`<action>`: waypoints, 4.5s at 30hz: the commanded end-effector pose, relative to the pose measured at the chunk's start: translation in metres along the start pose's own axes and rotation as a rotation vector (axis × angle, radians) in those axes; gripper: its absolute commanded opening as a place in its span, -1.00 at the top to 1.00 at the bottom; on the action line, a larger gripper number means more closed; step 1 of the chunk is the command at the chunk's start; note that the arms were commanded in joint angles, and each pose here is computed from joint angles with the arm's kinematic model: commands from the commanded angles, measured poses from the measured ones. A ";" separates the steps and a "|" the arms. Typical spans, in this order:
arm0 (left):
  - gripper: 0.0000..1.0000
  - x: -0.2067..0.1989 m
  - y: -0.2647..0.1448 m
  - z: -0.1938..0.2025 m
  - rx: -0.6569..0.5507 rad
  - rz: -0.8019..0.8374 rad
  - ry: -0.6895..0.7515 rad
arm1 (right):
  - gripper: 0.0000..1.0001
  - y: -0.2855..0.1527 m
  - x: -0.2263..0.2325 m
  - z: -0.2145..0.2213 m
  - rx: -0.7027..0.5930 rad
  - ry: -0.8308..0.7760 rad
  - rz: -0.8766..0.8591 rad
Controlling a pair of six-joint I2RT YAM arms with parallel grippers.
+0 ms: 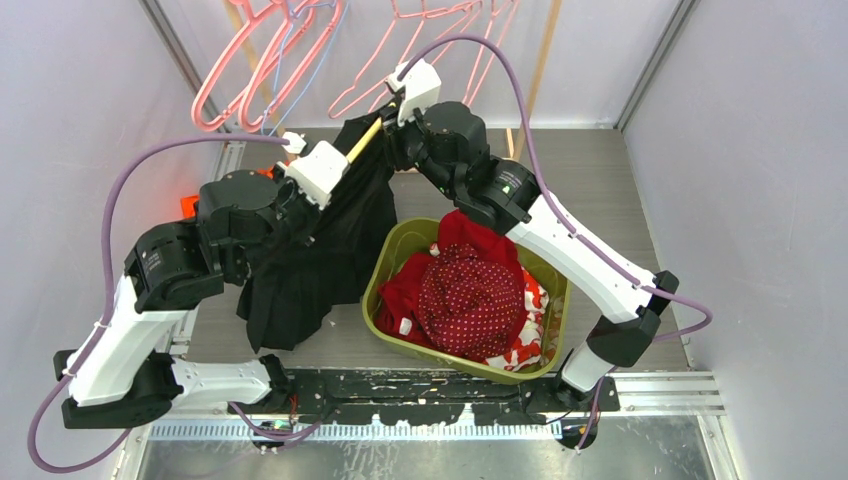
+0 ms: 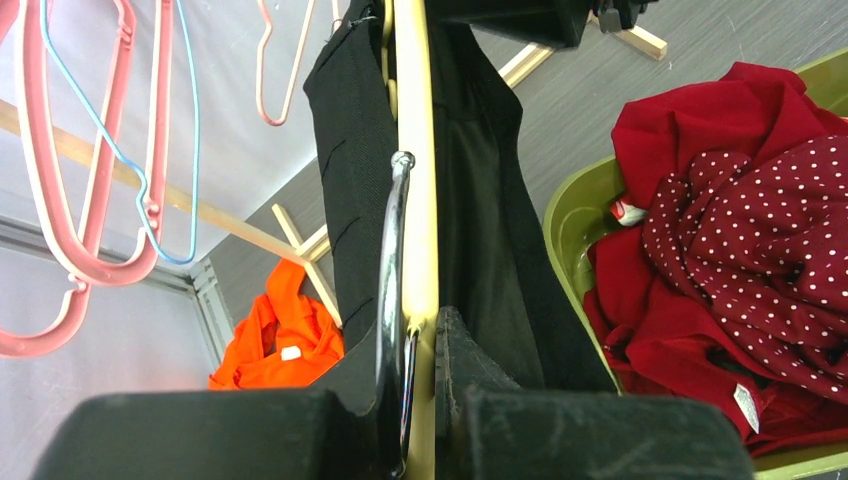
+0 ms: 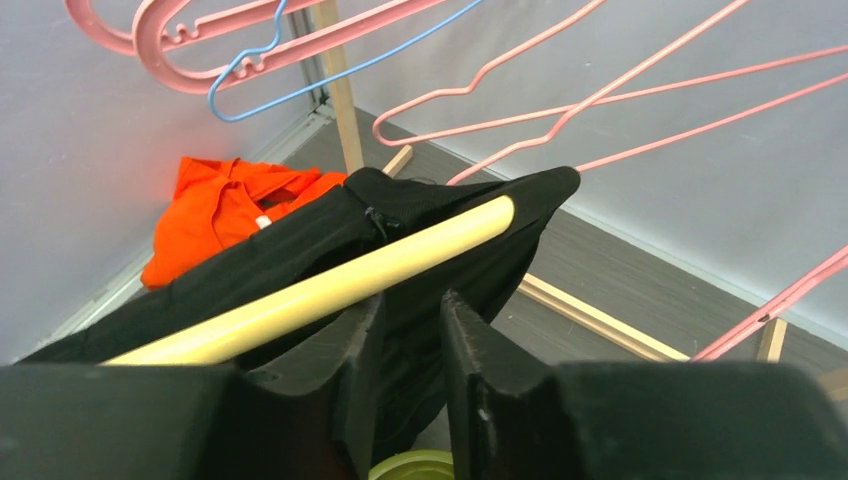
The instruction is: Remove the skirt from the hanger
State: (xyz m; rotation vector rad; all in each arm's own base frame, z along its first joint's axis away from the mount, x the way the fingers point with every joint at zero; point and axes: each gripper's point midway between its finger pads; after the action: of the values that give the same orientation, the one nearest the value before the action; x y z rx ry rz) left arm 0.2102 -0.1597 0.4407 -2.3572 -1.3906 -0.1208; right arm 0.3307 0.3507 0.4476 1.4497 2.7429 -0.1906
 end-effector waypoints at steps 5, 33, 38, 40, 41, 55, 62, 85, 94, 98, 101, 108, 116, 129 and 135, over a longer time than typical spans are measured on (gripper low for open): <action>1.00 0.016 -0.017 -0.025 -0.124 -0.029 -0.072 | 0.70 -0.014 -0.029 -0.037 -0.117 0.007 0.137; 1.00 0.013 -0.014 -0.025 -0.127 -0.027 -0.072 | -0.02 0.004 -0.018 -0.034 -0.120 0.025 0.110; 1.00 0.016 -0.017 -0.024 -0.128 -0.033 -0.065 | -0.05 0.014 -0.018 -0.029 -0.117 0.021 0.132; 1.00 0.015 -0.016 -0.023 -0.126 -0.031 -0.062 | -0.12 0.019 -0.019 -0.029 -0.118 0.011 0.144; 1.00 0.015 -0.016 -0.024 -0.127 -0.029 -0.063 | -0.16 0.020 -0.019 -0.030 -0.119 0.010 0.145; 1.00 0.011 -0.016 -0.020 -0.118 -0.010 -0.048 | -0.24 0.017 -0.025 -0.043 -0.147 0.023 0.172; 1.00 0.015 -0.016 -0.021 -0.128 -0.027 -0.041 | -0.09 -0.005 -0.018 -0.035 -0.120 0.075 0.101; 1.00 0.014 -0.012 -0.023 -0.125 -0.034 -0.041 | -0.10 -0.015 -0.009 -0.025 -0.121 0.125 0.043; 1.00 0.017 -0.014 -0.022 -0.121 -0.043 -0.034 | -0.09 -0.030 -0.031 -0.025 -0.109 0.075 0.132; 1.00 0.019 -0.017 -0.023 -0.115 -0.042 -0.031 | -0.09 -0.030 -0.033 -0.018 -0.090 0.088 0.147; 1.00 0.021 -0.025 -0.028 -0.120 -0.027 -0.046 | -0.09 -0.024 -0.025 -0.010 -0.071 0.104 0.122; 1.00 0.021 -0.030 -0.024 -0.117 -0.020 -0.064 | -0.09 -0.016 -0.017 -0.019 -0.105 0.113 0.082; 1.00 0.014 -0.022 -0.023 -0.111 -0.005 -0.060 | -0.08 -0.018 -0.013 -0.027 -0.127 0.127 0.062; 1.00 0.011 -0.019 -0.024 -0.105 0.003 -0.064 | -0.07 0.014 -0.009 -0.032 -0.162 0.088 0.090; 1.00 0.016 -0.022 -0.022 -0.106 -0.016 -0.064 | 0.04 0.016 -0.016 -0.027 -0.149 0.071 0.129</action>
State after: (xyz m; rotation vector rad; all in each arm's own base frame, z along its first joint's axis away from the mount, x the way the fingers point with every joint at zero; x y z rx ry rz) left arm 0.2026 -0.1464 0.4415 -2.3465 -1.3907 -0.1111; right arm 0.3534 0.3590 0.4294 1.5811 2.6949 -0.1181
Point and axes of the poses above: each gripper's point midway between its finger pads, its own y axis out along the fingers, its own x axis along the line the jaws close on, z = x × y, and after that the axes turned 6 degrees about -y, right-handed
